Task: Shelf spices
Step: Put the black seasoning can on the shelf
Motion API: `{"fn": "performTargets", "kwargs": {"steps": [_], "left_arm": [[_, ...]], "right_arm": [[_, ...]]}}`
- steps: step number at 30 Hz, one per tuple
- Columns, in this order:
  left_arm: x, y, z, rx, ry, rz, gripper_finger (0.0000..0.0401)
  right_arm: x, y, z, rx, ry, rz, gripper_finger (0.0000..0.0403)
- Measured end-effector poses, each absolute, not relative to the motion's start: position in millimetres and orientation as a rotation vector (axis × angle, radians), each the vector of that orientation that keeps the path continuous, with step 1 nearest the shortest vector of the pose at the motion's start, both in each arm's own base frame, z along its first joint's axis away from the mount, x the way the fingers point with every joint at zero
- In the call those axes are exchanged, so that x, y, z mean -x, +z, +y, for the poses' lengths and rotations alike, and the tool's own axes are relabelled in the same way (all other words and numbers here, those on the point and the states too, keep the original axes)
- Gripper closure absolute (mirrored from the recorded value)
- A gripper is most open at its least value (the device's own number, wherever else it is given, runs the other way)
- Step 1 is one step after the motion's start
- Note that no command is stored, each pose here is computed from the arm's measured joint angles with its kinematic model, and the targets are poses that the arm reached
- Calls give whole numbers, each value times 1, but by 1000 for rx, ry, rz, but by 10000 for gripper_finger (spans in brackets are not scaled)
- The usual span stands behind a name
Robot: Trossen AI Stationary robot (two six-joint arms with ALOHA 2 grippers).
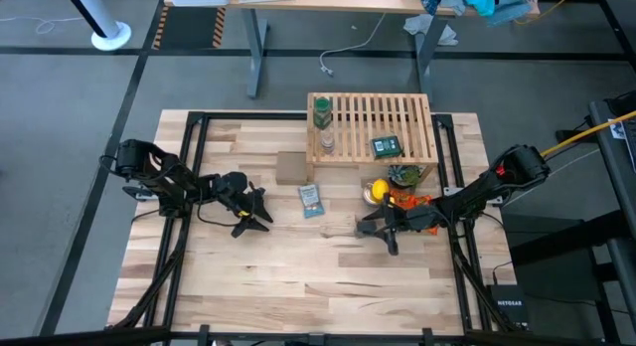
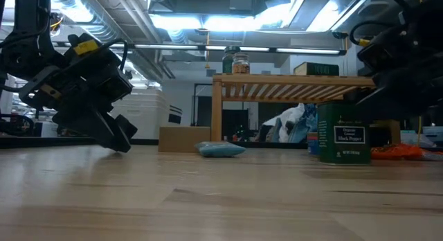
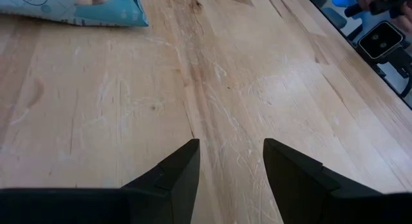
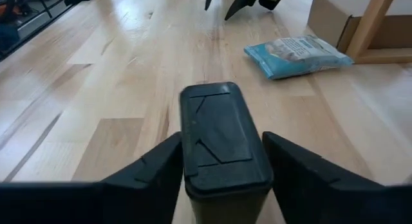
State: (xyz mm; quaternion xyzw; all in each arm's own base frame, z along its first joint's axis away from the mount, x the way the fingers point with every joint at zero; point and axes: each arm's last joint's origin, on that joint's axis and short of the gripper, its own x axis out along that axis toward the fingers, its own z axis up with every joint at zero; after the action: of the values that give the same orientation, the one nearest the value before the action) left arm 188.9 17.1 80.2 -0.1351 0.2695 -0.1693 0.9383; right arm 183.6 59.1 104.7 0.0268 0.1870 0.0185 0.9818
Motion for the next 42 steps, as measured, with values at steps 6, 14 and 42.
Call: {"fn": "performTargets", "kwargs": {"steps": [6, 14, 42], "left_arm": [[-189, 80, 17, 276, -346, 550, 237], [-189, 80, 17, 276, -346, 550, 237], [-210, 103, 24, 392, -216, 368, 237]], "right_arm": [[-184, 105, 59, -51, 34, 373, 270], [-185, 109, 60, -66, 43, 332, 275], [-214, 160, 73, -64, 174, 16, 275]]}}
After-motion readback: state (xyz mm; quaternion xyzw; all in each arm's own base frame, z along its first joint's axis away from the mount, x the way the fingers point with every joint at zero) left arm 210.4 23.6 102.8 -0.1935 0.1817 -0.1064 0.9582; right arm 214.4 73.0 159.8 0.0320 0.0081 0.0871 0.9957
